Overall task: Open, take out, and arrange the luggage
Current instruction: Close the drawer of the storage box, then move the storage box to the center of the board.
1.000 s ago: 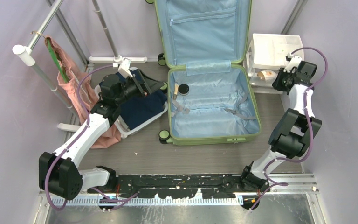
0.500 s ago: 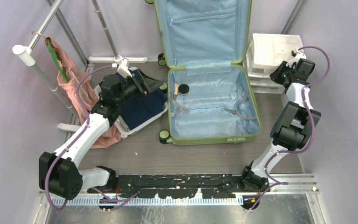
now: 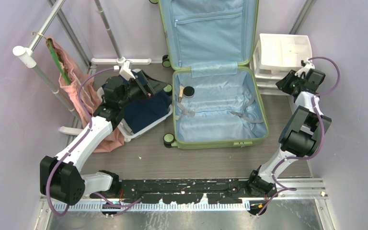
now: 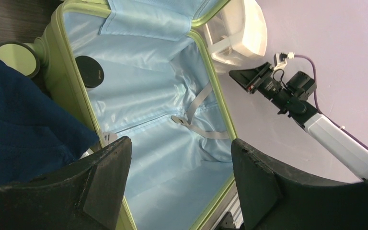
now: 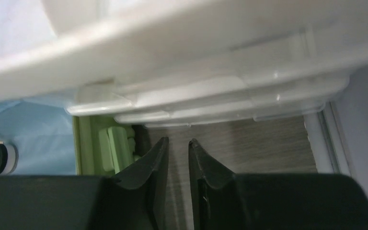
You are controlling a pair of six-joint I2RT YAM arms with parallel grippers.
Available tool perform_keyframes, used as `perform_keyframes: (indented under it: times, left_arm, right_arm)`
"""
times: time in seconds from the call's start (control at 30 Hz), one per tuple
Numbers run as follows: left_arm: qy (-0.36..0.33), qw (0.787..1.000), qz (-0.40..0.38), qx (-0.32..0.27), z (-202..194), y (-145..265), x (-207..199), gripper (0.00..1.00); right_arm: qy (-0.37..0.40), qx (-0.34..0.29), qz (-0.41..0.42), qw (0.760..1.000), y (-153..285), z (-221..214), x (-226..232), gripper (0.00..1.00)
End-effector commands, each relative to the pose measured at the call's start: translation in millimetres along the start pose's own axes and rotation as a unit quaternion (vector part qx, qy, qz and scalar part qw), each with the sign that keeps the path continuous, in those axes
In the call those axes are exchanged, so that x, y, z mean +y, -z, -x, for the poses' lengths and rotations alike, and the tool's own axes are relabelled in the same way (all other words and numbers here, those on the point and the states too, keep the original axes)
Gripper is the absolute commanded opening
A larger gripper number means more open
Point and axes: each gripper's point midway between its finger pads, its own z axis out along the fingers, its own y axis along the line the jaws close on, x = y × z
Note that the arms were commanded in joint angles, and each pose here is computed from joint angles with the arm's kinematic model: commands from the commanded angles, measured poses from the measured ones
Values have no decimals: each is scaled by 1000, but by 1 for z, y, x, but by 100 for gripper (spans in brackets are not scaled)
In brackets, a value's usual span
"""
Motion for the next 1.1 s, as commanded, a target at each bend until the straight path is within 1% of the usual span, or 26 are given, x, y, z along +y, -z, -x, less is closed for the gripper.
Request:
perform_keyframes:
  times: [0.0,0.17,0.27,0.4,0.5,0.53,0.63,0.7,0.73,0.87,0.97,1.0,1.07]
  left_arm:
    - [-15,999,-15,-30,17,4,-13,76]
    - [-15,999,-19,-31,19,-3,-12,76]
    - [-15,999,-22,-27,18,-6,-12,76]
    - [-14,999,-28,-27,19,-9,-12,76]
    - [-9,999,-33,-30,19,-11,-12,76]
    - [-9,999,-34,-31,19,-11,-12,76]
    - [-9,999,-36,-32,19,-12,-12,76]
    - [-11,999,-35,-36,20,-13,-11,76]
    - [-11,999,-35,-38,21,-13,-11,76]
    - [-12,998,-35,-43,23,-17,-10,76]
    - [-6,999,-35,-40,23,-21,-8,76]
    - [-4,999,-36,-39,23,-22,-8,76]
    - [1,999,-36,-37,22,-25,-7,76]
  right_arm:
    - [8,-27,23,999,28,17,10,28]
    - [12,-10,20,1000,33,0,9,29]
    - [11,-5,25,1000,35,-2,12,29]
    - [28,2,28,999,39,-4,13,31]
    - [68,14,46,997,48,-6,22,31]
    - [83,18,61,995,52,-5,27,33]
    - [128,26,112,985,73,11,54,37]
    - [153,23,123,980,82,26,70,40]
    - [169,14,125,978,86,38,80,48]
    - [227,-11,147,963,98,63,118,75]
    - [245,-16,150,958,94,77,141,98]
    - [243,-18,148,958,90,82,147,99]
    - [222,-23,143,964,78,92,156,100]
